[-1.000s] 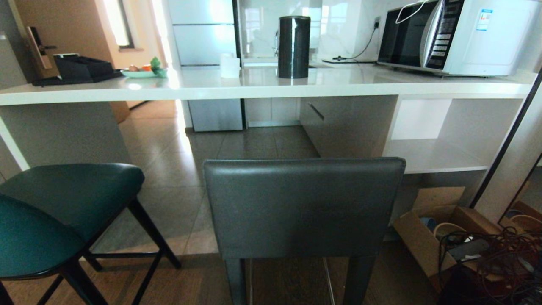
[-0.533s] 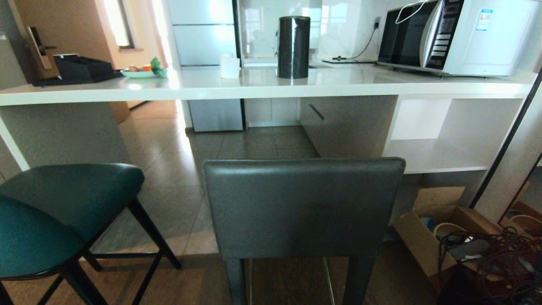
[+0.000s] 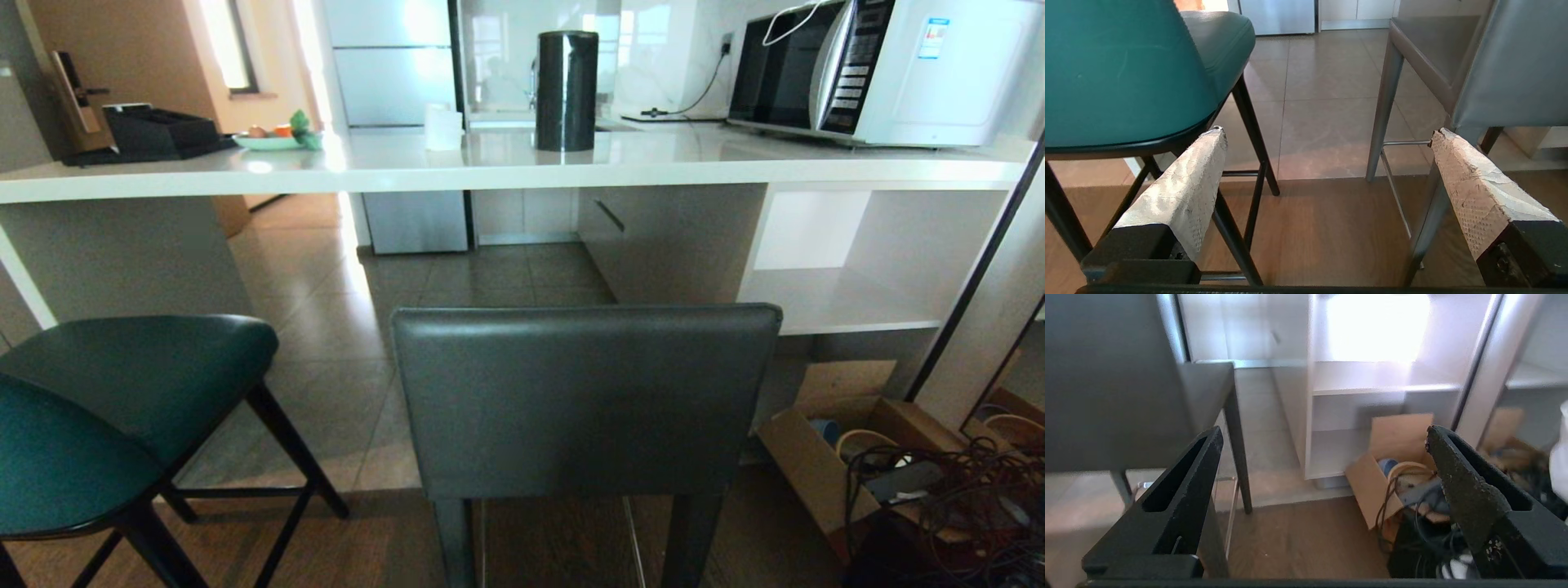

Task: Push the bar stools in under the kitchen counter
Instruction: Push the blue chair back under the dining table

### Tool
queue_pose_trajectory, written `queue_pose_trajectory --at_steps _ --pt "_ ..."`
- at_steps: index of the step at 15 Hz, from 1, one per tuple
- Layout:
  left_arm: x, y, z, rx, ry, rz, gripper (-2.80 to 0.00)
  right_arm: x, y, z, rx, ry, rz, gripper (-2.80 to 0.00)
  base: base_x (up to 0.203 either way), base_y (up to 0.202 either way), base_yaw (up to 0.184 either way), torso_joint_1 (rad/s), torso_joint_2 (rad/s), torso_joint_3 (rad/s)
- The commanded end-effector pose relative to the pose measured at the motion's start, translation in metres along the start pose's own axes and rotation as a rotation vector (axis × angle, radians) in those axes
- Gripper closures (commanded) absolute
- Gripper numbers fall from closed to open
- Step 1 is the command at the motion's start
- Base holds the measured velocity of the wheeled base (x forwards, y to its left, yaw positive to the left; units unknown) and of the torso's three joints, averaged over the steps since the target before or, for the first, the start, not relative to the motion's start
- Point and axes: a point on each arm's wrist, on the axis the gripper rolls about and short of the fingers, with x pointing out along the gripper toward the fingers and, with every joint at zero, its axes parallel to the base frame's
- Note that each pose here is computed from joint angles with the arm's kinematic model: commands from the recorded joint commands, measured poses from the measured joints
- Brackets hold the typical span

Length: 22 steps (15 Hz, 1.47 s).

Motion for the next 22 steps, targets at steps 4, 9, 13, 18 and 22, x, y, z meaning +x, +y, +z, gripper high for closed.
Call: queue_pose_trajectory --at_steps 4,9,13,18,22 --pt "0.0003 -0.0001 -0.0006 0.000 0.002 -0.003 -2.80 -0.0005 0.0027 -0.0108 0.112 0.100 0.101 -2.80 0.000 0.000 0.000 0.000 0.00 0.000" --pt "0.0003 0.0000 -0.0006 -0.033 0.002 -0.002 -2.80 -0.0004 0.0027 -0.0109 0.111 0.098 0.102 -2.80 0.000 0.000 0.000 0.000 0.00 0.000" --pt "0.0003 0.0000 -0.0004 -0.043 0.000 0.004 -2.80 -0.0004 0.0028 -0.0107 0.126 0.097 0.102 -2.80 0.000 0.000 0.000 0.000 0.00 0.000" --pt "0.0003 0.0000 -0.0006 -0.045 0.002 0.003 0.00 -0.0005 0.0028 -0.0118 0.241 0.114 0.096 0.00 0.000 0.000 0.000 0.000 0.00 0.000" --pt "0.0003 0.0000 -0.0004 -0.047 0.000 0.005 0.00 -0.0002 0.0035 -0.0105 0.106 0.094 0.134 0.00 0.000 0.000 0.000 0.000 0.00 0.000"
